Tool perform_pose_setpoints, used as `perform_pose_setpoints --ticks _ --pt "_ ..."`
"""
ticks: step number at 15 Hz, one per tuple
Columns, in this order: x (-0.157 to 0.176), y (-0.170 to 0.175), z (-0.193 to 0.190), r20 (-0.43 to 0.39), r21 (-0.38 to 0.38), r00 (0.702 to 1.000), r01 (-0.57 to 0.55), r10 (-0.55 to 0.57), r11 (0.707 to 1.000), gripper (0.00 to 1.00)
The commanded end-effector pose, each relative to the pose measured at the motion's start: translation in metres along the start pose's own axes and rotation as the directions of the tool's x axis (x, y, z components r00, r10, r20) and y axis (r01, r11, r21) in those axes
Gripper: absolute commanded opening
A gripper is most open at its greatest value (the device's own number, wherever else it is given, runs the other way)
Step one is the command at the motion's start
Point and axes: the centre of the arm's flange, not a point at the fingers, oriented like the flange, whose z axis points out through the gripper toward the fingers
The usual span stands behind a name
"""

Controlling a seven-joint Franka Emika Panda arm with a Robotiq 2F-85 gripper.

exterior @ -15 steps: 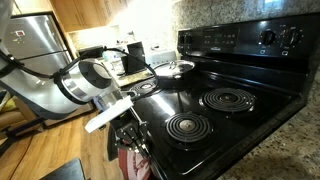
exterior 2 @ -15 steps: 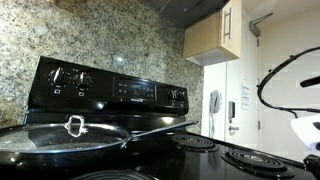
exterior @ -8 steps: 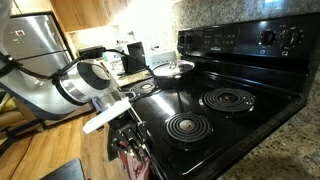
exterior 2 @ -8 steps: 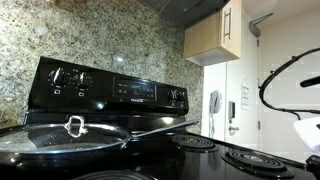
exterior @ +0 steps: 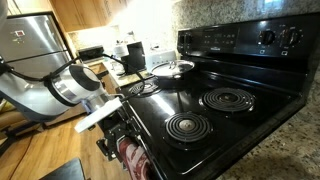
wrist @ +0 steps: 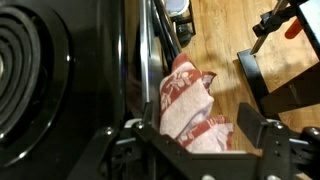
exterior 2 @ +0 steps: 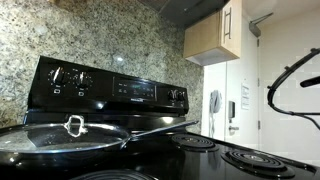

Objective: Hang the towel on the oven door handle

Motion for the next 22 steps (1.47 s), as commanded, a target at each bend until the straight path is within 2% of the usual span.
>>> perform_pose_setpoints --ticks 1,4,6,7,11,15,21,22 --pt "0.020 -0.031 -0.045 0.018 -0.090 0.992 0.125 -0.124 0.988 1.00" --pt "0.034 -0.052 -0.073 0.002 -0.152 0.980 0.195 -0.197 0.969 1.00" --pt "0.029 -0.054 -0.091 -0.057 -0.202 0.980 0.177 -0.192 0.963 1.00" --pt "0.021 -0.055 -0.101 -0.092 -0.265 0.977 0.163 -0.193 0.950 1.00" --pt "-0.010 -0.060 -0.139 -0.215 -0.373 0.961 0.082 -0.173 0.924 1.00" --pt "-0.025 -0.045 -0.146 -0.272 -0.362 0.958 -0.015 -0.090 0.932 1.00" --pt "-0.047 -0.014 -0.123 -0.284 -0.292 0.959 -0.102 0.015 0.951 1.00" --pt "-0.016 0.000 -0.139 -0.258 -0.305 0.966 -0.080 -0.001 0.949 1.00"
